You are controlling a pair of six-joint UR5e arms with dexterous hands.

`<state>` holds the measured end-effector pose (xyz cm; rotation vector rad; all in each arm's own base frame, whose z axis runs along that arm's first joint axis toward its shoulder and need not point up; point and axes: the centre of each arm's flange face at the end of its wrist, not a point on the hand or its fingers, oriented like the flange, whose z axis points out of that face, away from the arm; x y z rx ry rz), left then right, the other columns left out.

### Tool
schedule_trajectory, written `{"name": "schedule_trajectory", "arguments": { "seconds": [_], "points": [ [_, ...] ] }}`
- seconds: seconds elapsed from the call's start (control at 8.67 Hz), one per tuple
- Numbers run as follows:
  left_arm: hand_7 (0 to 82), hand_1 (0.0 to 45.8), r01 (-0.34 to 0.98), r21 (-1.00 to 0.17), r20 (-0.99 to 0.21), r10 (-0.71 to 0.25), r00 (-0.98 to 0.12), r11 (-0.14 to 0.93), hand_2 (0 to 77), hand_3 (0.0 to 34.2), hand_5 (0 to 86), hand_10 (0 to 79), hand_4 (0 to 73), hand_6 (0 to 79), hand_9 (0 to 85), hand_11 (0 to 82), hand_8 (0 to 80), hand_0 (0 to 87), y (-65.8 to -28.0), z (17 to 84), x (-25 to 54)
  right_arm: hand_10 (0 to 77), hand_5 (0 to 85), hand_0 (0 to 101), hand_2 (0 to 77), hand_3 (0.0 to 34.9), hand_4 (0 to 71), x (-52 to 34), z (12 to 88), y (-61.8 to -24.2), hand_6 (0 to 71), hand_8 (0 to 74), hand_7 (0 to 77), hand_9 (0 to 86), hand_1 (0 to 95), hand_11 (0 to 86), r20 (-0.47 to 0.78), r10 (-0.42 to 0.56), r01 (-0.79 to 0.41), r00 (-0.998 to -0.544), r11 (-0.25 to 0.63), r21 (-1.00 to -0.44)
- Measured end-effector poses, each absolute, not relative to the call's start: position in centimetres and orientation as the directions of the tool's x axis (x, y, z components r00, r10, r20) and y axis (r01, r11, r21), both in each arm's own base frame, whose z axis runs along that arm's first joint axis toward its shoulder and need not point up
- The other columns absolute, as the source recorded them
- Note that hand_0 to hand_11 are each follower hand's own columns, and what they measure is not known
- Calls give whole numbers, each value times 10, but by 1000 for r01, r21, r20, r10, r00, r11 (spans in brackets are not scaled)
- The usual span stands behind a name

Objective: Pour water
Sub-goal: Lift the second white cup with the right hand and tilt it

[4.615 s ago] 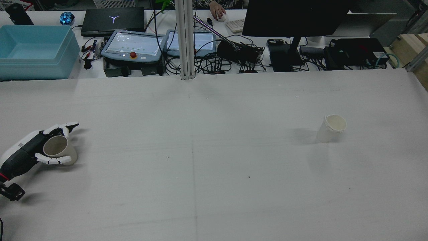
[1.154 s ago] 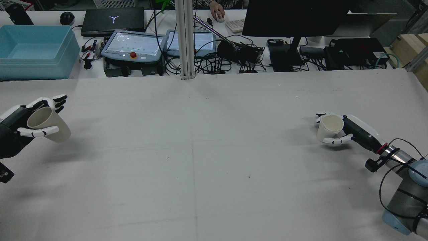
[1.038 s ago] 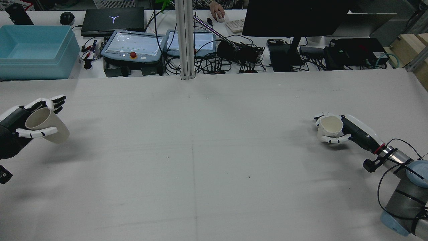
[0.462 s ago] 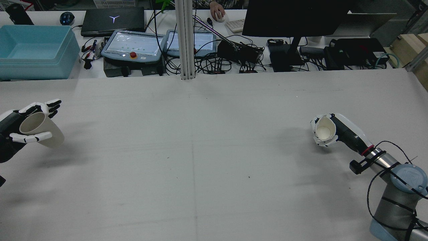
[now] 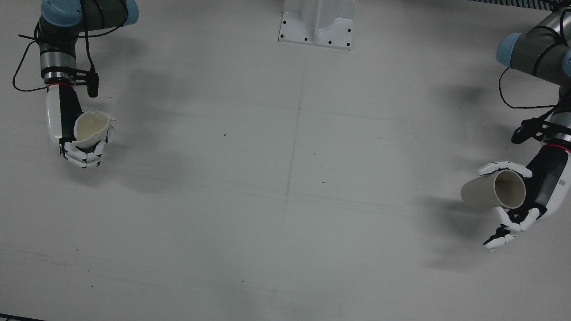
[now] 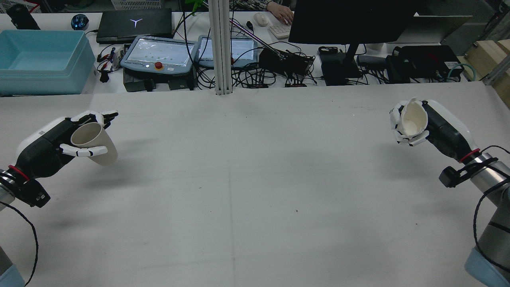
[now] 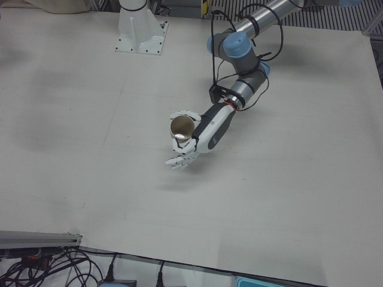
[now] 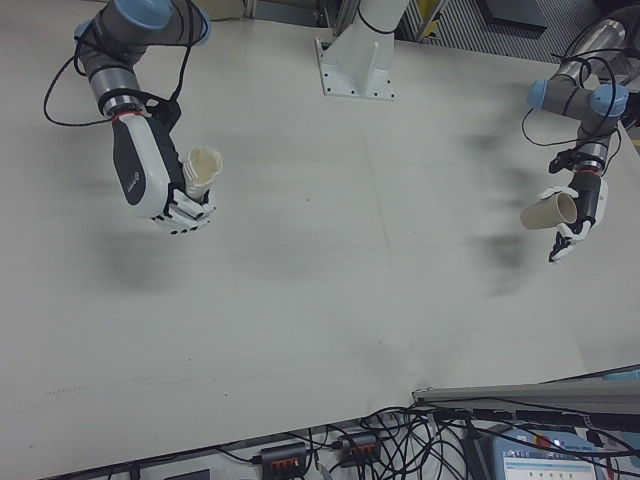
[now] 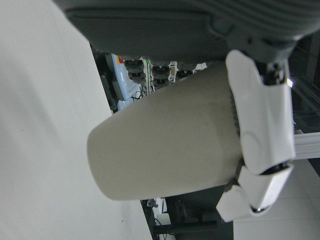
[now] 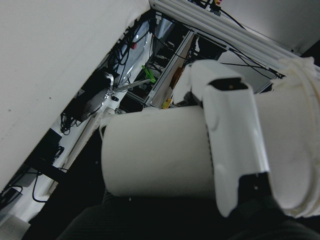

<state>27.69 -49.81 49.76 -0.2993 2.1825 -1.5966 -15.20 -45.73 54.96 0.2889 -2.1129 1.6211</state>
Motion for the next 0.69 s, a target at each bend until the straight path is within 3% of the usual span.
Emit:
{"name": "schedule_trajectory", "arguments": {
  "seconds": [0.12,0.46,0.58,0.69],
  "points": [
    [174,218,82,-925,-244,-416,-876,370,295,0,654,49,147,131,120,93,93,519,-513,455,297,376,616,803,518,15,360,-99,503,-453,496,469,616,556,229,611,458,58,-430,-887,256,-866],
    [180,218,161,-848,-381,-367,-849,506,295,0,654,49,147,131,120,98,93,531,-530,354,342,371,616,803,518,16,365,26,387,-445,513,469,611,556,229,611,451,-72,-454,-890,240,-858],
    [174,218,169,-830,-407,-370,-835,531,295,0,654,49,147,125,125,98,93,529,-523,337,361,0,616,803,524,18,382,39,366,-445,529,469,627,556,218,5,452,-90,-460,-887,248,-853],
    [174,218,170,-817,-425,-377,-823,551,295,0,654,49,147,125,125,98,93,529,-515,327,379,11,616,803,524,16,382,43,345,-450,545,469,627,556,218,11,460,-112,-472,-881,270,-839]
  ]
}}
